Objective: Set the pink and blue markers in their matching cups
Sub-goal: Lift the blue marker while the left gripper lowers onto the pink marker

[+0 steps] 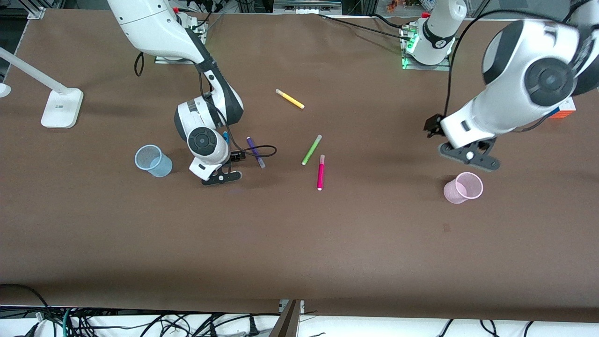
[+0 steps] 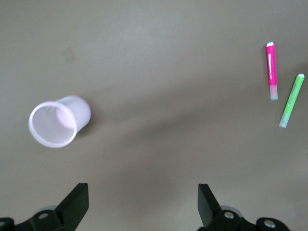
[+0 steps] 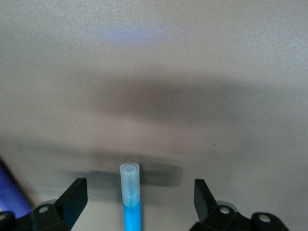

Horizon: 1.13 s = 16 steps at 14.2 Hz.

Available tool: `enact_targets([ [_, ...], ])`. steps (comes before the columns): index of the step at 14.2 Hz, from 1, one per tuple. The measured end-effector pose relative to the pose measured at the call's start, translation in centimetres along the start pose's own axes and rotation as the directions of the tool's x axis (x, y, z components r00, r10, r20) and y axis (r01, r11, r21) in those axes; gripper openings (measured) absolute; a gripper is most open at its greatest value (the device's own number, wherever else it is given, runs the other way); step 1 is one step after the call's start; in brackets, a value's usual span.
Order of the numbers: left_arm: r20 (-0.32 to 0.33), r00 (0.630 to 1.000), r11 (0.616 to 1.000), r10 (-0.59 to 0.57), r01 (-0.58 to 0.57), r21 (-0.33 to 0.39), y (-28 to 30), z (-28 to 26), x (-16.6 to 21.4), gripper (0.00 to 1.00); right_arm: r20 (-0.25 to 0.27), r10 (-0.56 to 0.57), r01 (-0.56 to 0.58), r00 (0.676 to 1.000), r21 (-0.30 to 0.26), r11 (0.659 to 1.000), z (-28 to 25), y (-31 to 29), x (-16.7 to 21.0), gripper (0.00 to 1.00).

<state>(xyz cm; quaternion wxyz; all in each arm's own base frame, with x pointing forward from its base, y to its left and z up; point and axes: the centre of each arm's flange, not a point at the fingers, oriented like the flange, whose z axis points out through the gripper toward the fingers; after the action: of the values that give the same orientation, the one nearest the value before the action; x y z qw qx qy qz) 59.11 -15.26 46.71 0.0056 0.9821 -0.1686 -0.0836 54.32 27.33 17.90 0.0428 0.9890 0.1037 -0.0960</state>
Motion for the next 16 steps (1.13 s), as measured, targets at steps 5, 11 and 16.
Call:
enact_targets([
  [5, -0.052, 0.998, 0.997, 0.035, -0.039, -0.059, 2.8, 5.1, 4.1, 1.00, -0.001, 0.000, 0.000, 1.000, 0.000, 1.000, 0.0, 0.0, -0.1, 0.47],
  [11, -0.132, 0.989, 0.993, 0.067, -0.079, -0.088, 9.9, 12.9, 8.5, 1.00, -0.013, 0.000, 0.000, 1.000, 0.004, 1.000, -0.5, 0.0, 0.0, 0.15],
  [16, -0.158, 0.985, 0.993, 0.068, -0.082, -0.080, 16.6, 20.3, 10.1, 1.00, -0.064, 0.005, -0.004, 0.998, 0.018, 1.000, -2.9, 0.2, 0.5, 0.15],
])
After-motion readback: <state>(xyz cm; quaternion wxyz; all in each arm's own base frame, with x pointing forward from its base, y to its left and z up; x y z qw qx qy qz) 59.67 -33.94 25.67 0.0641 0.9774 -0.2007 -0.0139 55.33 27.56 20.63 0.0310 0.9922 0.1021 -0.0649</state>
